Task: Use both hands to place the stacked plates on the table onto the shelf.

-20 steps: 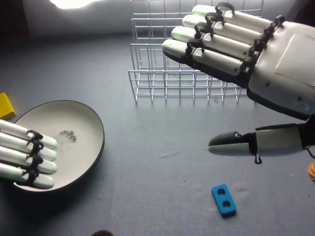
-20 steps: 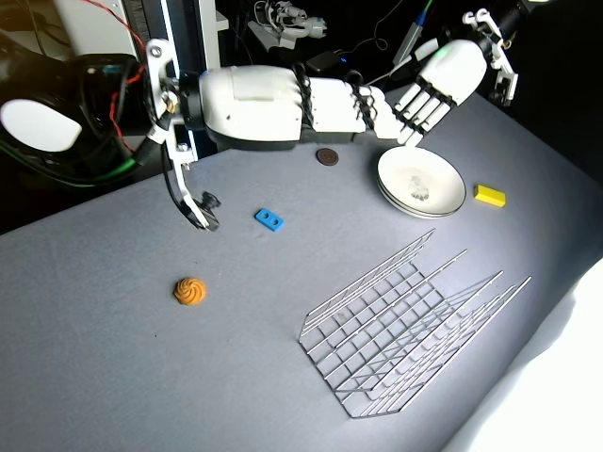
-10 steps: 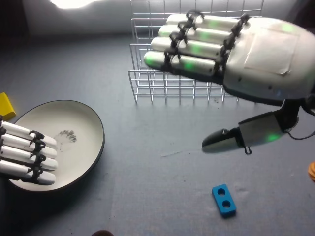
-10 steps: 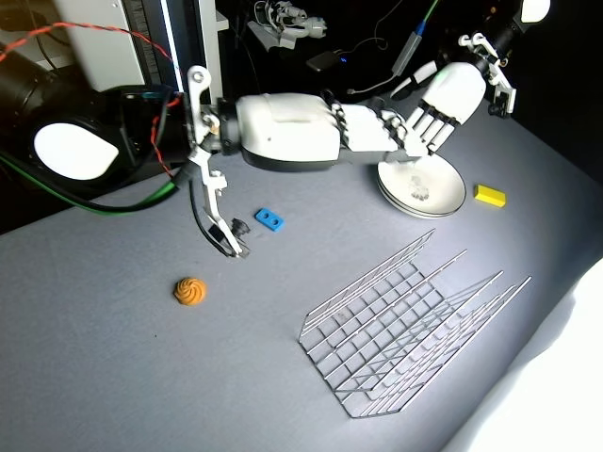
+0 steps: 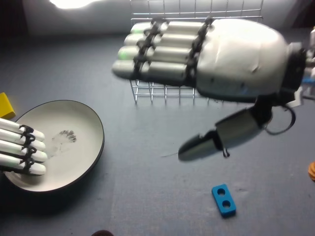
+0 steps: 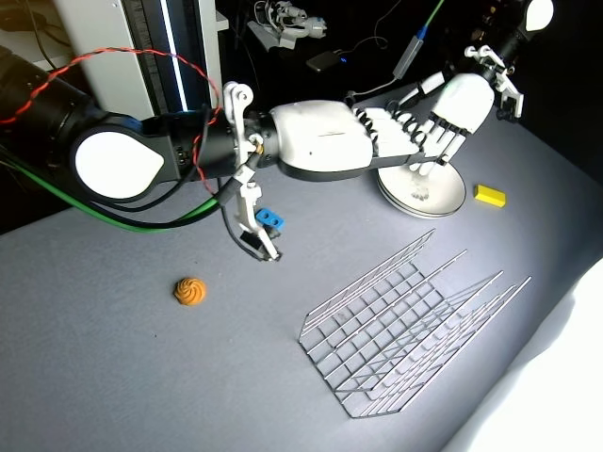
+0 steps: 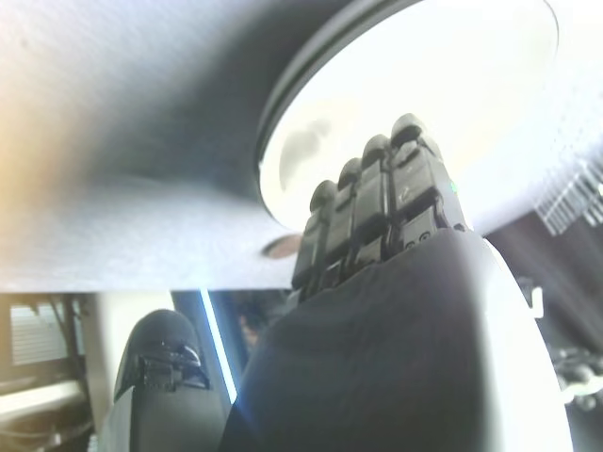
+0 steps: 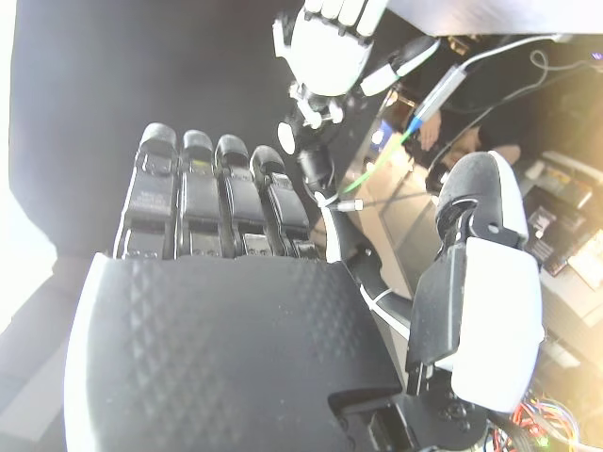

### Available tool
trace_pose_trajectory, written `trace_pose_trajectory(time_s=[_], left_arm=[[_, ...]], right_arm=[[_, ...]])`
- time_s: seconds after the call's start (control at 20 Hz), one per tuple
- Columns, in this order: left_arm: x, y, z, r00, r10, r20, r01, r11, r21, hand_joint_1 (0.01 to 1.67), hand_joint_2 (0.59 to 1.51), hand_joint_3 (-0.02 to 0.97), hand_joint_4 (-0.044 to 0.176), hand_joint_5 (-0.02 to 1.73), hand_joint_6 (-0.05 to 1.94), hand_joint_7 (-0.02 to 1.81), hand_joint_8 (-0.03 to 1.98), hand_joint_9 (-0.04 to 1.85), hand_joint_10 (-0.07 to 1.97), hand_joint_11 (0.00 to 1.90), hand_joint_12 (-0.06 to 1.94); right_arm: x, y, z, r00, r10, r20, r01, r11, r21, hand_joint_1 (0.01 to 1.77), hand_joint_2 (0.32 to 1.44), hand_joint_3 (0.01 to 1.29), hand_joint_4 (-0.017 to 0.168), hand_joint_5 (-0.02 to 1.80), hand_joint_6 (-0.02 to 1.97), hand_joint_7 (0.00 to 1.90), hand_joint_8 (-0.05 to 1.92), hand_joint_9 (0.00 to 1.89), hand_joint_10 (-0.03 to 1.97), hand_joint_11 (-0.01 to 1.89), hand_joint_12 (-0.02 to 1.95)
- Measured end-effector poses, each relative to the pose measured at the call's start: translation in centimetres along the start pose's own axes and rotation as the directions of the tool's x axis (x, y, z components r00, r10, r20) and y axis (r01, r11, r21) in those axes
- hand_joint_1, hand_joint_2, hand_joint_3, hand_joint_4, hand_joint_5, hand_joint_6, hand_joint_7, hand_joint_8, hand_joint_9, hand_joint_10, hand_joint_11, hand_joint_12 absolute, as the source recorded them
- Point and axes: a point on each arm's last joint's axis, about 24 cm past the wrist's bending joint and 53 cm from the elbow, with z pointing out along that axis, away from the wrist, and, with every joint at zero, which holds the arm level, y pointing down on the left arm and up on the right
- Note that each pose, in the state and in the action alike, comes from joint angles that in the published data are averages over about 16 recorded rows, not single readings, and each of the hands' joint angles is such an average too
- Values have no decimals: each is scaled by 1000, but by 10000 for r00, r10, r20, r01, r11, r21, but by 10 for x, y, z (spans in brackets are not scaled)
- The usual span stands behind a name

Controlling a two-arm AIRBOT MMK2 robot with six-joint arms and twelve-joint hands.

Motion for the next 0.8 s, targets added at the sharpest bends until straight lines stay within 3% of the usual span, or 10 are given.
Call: trace_pose_trajectory(time_s=[0.3, 0.8], left_arm=[[10, 5, -2, 9996, -156, -238, 154, 9998, -85, 18, 1082, 18, -1, 17, -13, 16, -8, 17, 9, 14, 17], [23, 1, -1, 9977, -468, -484, 458, 9987, -216, 17, 1079, 19, -6, -4, -19, 14, -8, 17, 3, 15, 17]], right_arm=[[7, 5, 9, 9992, 333, -230, -339, 9991, -261, 346, 964, 31, 1, 18, 19, 11, 14, 16, 6, 20, 12], [26, 3, 19, 9956, 581, -729, -593, 9981, -138, 314, 964, 31, 1, 21, 19, 11, 14, 16, 6, 20, 13]])
